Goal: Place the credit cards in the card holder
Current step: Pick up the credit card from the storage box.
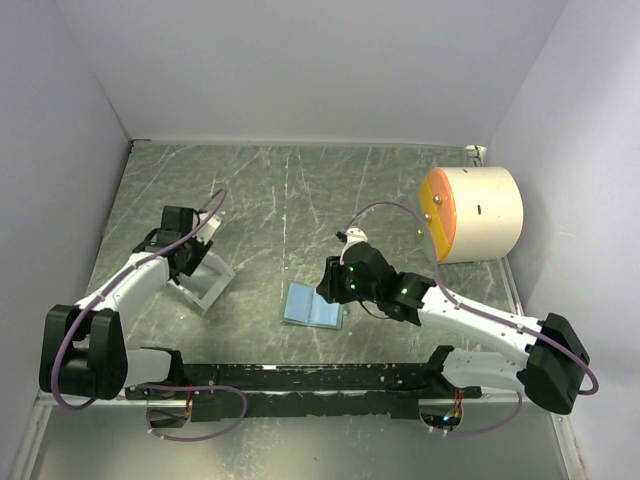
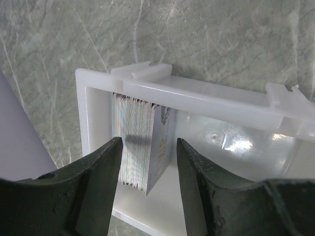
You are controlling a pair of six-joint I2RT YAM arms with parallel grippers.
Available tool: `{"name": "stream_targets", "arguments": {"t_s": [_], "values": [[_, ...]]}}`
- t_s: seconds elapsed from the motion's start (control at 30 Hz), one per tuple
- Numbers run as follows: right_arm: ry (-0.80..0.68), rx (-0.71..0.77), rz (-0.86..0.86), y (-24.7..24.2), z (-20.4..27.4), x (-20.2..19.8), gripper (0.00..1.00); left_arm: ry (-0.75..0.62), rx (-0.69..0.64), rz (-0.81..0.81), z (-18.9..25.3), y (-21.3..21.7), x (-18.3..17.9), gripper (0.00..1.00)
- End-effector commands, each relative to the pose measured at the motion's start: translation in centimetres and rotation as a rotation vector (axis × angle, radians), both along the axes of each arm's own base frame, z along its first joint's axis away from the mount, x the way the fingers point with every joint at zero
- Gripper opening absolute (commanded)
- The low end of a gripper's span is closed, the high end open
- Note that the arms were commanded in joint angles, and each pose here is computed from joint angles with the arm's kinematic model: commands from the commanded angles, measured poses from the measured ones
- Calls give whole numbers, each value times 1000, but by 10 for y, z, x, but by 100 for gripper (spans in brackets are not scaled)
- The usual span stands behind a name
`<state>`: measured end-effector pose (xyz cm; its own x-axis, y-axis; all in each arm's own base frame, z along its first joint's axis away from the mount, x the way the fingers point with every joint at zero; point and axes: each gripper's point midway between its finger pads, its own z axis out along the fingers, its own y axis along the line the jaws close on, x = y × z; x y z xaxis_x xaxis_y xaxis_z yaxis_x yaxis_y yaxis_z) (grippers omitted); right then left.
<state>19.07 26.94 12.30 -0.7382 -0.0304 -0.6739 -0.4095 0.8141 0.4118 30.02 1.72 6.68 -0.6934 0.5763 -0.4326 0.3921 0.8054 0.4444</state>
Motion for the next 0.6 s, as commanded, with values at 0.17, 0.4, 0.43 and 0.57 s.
{"name": "stream_targets", "arguments": {"t_s": [0.17, 0.4, 0.43, 0.57], "values": [[-35, 24, -5, -1, 11, 2, 33, -5, 91, 15, -1, 11, 4, 54], [-32, 32, -7, -1, 10, 1, 33, 36, 113, 1, -9, 8, 1, 51], [-32, 31, -7, -2, 10, 1, 33, 36, 116, 0, -9, 8, 1, 51], [-41, 34, -10, -3, 13, 1, 33, 20, 132, 6, -3, 11, 3, 50]]}}
